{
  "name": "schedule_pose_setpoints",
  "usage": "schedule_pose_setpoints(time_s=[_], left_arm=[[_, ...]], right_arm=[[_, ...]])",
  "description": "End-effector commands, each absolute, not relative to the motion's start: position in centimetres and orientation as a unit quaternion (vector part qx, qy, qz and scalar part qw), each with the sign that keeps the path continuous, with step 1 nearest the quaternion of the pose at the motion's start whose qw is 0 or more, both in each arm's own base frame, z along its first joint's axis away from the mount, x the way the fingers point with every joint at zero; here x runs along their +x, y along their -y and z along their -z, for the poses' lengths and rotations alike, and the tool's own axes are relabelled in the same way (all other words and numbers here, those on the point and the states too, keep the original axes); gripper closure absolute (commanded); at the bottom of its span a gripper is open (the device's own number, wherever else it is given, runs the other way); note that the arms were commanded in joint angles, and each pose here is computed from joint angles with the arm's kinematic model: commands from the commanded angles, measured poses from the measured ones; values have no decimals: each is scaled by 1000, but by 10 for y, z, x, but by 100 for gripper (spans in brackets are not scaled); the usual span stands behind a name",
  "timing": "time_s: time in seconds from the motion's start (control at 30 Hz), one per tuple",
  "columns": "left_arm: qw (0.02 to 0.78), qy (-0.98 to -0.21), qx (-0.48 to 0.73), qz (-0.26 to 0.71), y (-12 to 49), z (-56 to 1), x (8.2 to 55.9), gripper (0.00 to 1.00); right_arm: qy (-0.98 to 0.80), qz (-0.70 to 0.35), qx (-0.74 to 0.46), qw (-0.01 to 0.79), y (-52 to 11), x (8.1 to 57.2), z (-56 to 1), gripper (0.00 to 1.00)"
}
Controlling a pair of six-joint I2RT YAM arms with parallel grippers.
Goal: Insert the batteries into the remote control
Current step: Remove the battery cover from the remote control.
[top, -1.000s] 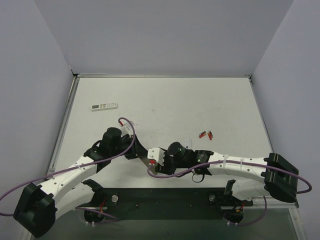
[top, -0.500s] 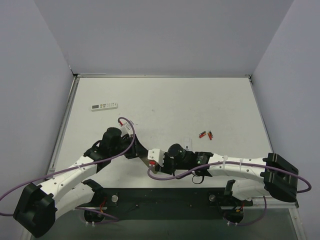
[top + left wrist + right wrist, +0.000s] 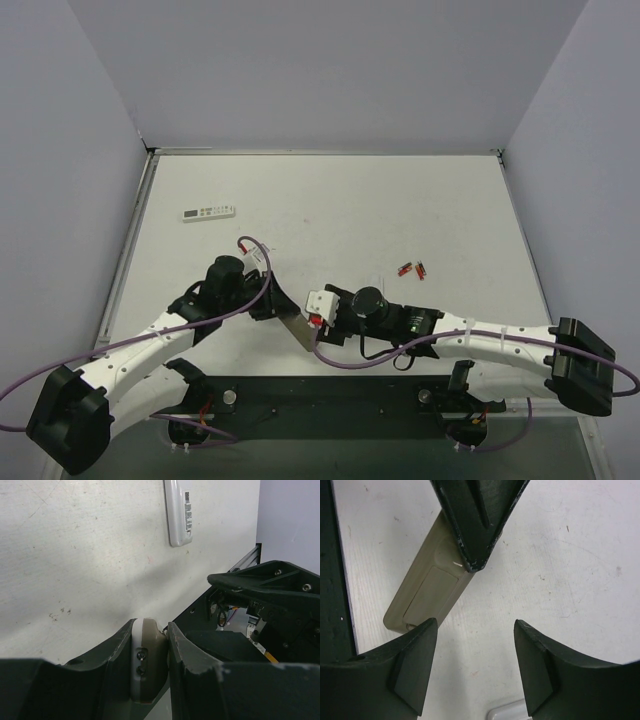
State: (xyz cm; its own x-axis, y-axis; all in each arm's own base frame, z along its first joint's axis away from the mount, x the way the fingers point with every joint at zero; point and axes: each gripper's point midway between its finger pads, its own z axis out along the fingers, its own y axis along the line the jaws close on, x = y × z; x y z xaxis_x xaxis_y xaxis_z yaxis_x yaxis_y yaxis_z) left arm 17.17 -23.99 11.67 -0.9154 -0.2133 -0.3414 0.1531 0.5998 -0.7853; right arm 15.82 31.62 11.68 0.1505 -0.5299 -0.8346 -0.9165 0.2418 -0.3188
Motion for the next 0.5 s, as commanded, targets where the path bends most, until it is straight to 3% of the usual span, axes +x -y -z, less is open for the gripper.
schedule_pose_setpoints(time_s=[0.0, 0.27, 0.47], left_arm=[[230, -856, -7, 463, 244, -144, 181, 100], [225, -850, -1, 476, 247, -154, 177, 100], [218, -840, 3, 498, 251, -165, 172, 100]], right_arm=[[-594, -210, -619, 469, -309, 142, -125, 40], [-537, -183, -650, 505, -306, 137, -130, 31], [-506, -181, -664, 519, -319, 133, -134, 30]])
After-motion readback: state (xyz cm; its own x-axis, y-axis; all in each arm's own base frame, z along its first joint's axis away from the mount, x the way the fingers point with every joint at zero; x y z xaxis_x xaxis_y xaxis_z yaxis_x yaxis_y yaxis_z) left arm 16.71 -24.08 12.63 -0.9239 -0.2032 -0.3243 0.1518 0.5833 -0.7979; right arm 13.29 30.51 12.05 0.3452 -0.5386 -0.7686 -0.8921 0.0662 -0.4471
